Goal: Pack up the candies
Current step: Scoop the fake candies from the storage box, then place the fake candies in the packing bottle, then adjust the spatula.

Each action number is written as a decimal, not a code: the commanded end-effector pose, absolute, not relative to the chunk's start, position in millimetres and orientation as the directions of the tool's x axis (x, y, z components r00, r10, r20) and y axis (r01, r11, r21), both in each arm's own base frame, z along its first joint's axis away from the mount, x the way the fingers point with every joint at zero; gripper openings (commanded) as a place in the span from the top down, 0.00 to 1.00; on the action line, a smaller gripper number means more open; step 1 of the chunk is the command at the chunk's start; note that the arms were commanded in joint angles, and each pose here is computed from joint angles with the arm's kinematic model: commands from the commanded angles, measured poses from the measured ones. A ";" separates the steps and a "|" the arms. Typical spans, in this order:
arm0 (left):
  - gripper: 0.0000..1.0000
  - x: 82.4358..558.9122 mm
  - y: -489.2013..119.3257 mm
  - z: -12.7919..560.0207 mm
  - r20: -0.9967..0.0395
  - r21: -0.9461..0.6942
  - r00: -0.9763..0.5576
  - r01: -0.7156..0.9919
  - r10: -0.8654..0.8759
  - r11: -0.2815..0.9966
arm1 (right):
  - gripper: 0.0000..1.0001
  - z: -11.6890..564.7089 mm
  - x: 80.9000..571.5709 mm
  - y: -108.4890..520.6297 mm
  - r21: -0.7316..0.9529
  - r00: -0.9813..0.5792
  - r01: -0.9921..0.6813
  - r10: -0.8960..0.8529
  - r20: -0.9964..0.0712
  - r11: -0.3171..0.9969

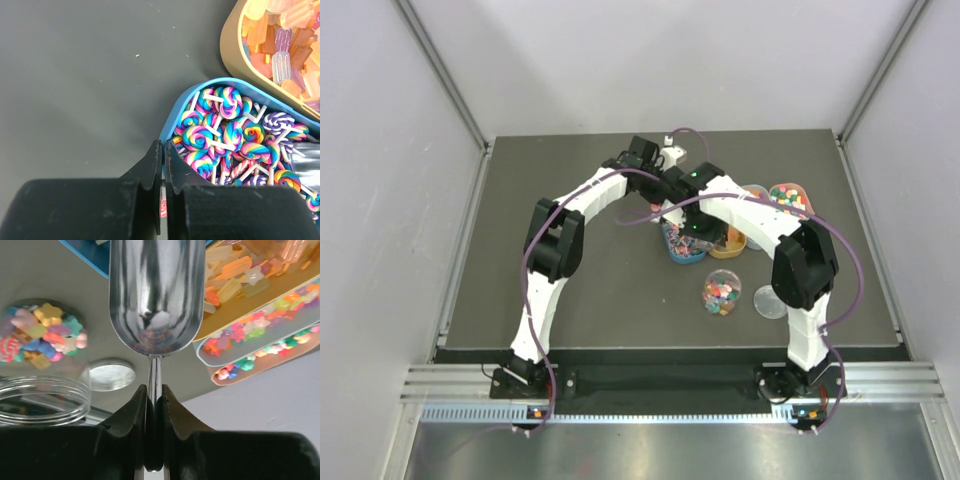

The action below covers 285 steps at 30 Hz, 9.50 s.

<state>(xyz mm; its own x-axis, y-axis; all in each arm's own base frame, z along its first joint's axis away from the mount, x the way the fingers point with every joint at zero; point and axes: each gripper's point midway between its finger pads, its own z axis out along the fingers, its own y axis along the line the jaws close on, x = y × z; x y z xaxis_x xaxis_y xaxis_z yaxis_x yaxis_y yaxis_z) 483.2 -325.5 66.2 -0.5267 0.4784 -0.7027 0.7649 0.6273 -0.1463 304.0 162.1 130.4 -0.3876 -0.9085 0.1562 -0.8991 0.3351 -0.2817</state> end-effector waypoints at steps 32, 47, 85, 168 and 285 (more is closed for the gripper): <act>1.00 439.3 -338.7 73.0 -0.636 -0.246 -0.603 0.751 0.483 0.613 | 1.00 95.2 239.4 211.8 0.178 -0.690 -0.691 -0.713 0.123 0.700; 1.00 451.3 -334.4 58.7 -0.623 -0.224 -0.623 0.721 0.472 0.656 | 1.00 97.6 229.9 265.6 0.336 -0.841 -0.472 -0.531 0.106 0.815; 1.00 493.0 -289.6 30.3 -0.587 -0.151 -0.707 0.574 0.394 0.805 | 1.00 96.8 280.1 269.1 0.153 -0.847 -0.527 -0.531 -0.019 0.836; 0.51 519.7 -246.5 139.5 -0.740 -0.031 -0.589 0.512 0.324 0.858 | 1.00 176.2 321.6 148.9 -0.222 -0.503 -0.741 -0.743 -0.442 0.633; 0.55 398.7 -376.6 309.6 -0.767 -0.616 -0.639 0.759 0.062 0.210 | 1.00 239.7 269.3 62.3 -0.410 -0.394 -0.838 -0.919 0.003 0.359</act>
